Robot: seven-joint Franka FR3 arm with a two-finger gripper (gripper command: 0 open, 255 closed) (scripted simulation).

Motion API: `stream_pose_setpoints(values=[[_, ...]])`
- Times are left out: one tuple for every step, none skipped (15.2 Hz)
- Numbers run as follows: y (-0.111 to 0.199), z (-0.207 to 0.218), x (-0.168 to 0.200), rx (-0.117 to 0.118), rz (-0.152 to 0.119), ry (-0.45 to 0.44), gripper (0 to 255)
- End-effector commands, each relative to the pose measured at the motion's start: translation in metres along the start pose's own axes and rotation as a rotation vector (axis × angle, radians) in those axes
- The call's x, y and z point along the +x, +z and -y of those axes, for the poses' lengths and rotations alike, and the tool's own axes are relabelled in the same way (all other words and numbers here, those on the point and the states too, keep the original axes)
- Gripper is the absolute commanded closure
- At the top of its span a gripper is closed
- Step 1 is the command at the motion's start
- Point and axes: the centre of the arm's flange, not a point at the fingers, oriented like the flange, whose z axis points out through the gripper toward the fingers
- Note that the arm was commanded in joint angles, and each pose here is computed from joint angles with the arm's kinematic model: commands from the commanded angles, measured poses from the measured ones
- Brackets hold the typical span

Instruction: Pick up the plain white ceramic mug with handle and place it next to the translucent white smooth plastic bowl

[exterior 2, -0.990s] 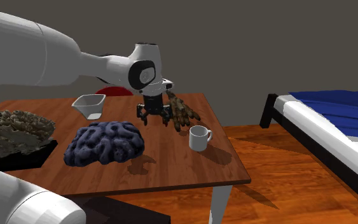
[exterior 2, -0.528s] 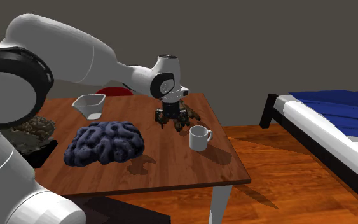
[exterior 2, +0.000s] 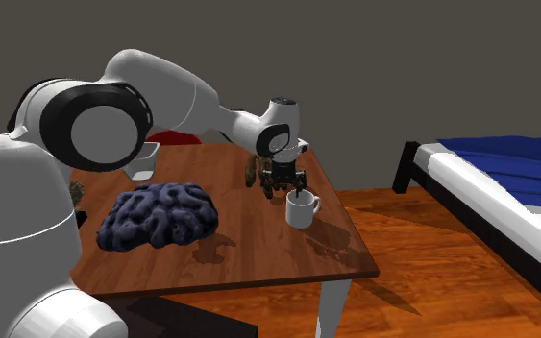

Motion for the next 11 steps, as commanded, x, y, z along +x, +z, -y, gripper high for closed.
stream_pose_setpoints(values=[[0.006,-0.014,0.008,0.000,-0.005,-0.001,0],[0.011,-0.014,0.008,0.000,-0.005,-0.001,0],[0.016,-0.014,0.008,0.000,-0.005,-0.001,0],[0.022,-0.014,0.008,0.000,-0.005,-0.001,0],[0.027,-0.014,0.008,0.000,-0.005,-0.001,0],[0.032,-0.014,0.008,0.000,-0.005,-0.001,0],[0.038,-0.014,0.008,0.000,-0.005,-0.001,0],[0.046,-0.014,0.008,0.000,-0.005,-0.001,0],[0.046,-0.014,0.008,0.000,-0.005,-0.001,0],[0.046,-0.014,0.008,0.000,-0.005,-0.001,0],[0.046,-0.014,0.008,0.000,-0.005,-0.001,0]])
